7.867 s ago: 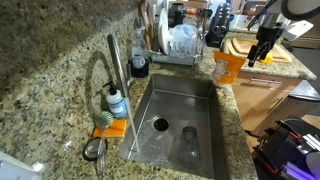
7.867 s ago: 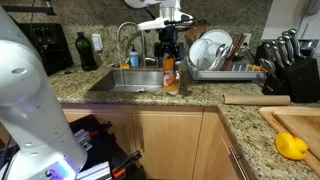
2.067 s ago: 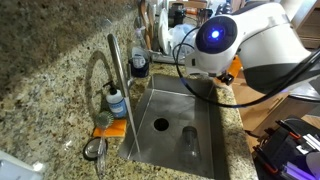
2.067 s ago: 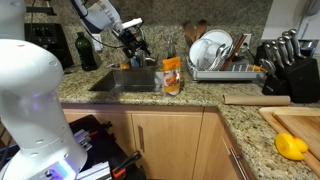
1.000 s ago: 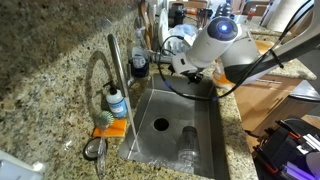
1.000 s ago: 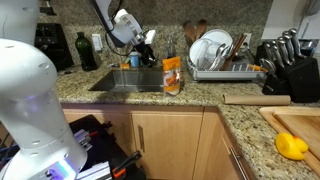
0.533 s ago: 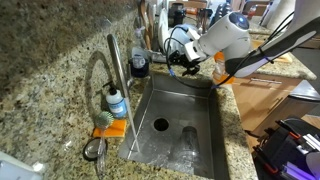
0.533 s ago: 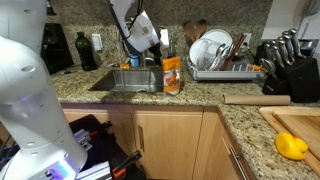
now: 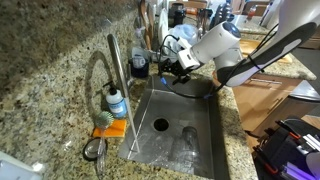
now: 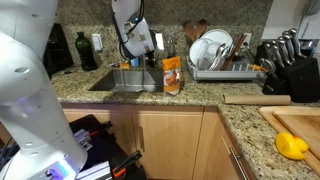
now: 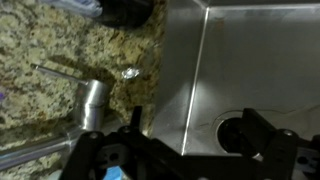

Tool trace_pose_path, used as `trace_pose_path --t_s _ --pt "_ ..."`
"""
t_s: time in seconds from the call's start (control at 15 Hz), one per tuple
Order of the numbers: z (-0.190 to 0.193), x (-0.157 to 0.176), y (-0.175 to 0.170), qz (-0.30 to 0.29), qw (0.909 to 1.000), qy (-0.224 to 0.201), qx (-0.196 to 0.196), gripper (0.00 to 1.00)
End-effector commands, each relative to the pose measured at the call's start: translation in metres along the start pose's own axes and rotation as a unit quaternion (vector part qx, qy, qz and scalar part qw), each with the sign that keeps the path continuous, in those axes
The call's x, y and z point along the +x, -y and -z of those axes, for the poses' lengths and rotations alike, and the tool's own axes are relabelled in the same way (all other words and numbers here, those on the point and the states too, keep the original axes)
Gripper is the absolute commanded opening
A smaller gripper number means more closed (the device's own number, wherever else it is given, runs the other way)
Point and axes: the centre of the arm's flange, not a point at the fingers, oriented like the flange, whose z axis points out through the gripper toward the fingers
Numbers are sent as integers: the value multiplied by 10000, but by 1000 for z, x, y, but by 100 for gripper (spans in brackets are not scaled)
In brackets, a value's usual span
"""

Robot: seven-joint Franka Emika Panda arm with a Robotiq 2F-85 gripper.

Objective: Close the faucet

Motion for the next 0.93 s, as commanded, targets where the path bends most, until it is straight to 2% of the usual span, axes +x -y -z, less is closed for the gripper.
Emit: trace_pose_path --t_s 0.0,0.2,0.27,0.33,0.4,0.6,0.73,0.87 --pt "-2 -27 -20 88 9951 -715 -679 100" --pt "12 -48 -15 -73 9847 -1027 -1406 100" --pt "15 -51 -14 -191 9845 -922 -1477 100" --pt "17 -50 -14 -284 9853 -803 -1478 100" --pt "14 -32 -12 -268 9883 -741 -1307 100" --pt "15 -45 -9 -389 9872 -712 -1373 100" --pt "-7 -45 -16 -463 9880 -683 -1308 100" --pt "-37 -60 -27 -544 9891 -356 -1319 100"
